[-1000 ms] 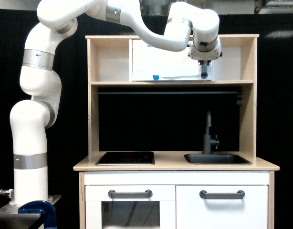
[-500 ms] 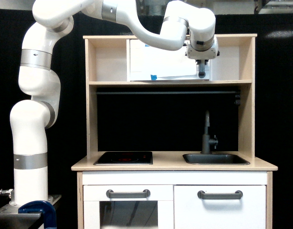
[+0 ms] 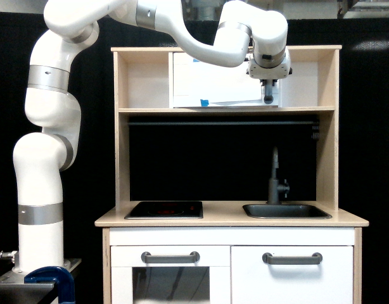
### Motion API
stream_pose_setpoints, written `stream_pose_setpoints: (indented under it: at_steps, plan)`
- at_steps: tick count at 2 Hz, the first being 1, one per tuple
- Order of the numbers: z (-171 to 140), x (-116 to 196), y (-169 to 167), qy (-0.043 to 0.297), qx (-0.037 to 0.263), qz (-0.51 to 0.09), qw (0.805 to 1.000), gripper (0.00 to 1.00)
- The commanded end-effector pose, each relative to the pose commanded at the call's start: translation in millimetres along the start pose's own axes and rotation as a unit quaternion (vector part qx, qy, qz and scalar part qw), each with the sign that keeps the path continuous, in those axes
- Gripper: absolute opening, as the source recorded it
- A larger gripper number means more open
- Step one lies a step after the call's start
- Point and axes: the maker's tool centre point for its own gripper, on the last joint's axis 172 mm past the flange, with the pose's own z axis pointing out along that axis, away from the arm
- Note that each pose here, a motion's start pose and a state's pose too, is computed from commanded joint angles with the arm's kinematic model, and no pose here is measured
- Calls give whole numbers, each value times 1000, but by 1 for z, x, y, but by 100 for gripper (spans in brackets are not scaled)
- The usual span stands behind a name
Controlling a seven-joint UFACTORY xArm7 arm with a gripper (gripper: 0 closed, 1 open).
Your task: Open the oven door
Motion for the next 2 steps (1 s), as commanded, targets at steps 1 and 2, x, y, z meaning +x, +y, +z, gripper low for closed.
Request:
stream_pose_setpoints:
  at_steps: [1, 2]
  plan:
    - [-6, -1, 1, 0, 0, 0, 1000, 0]
    - [-8, -3, -2, 0, 0, 0, 1000, 0]
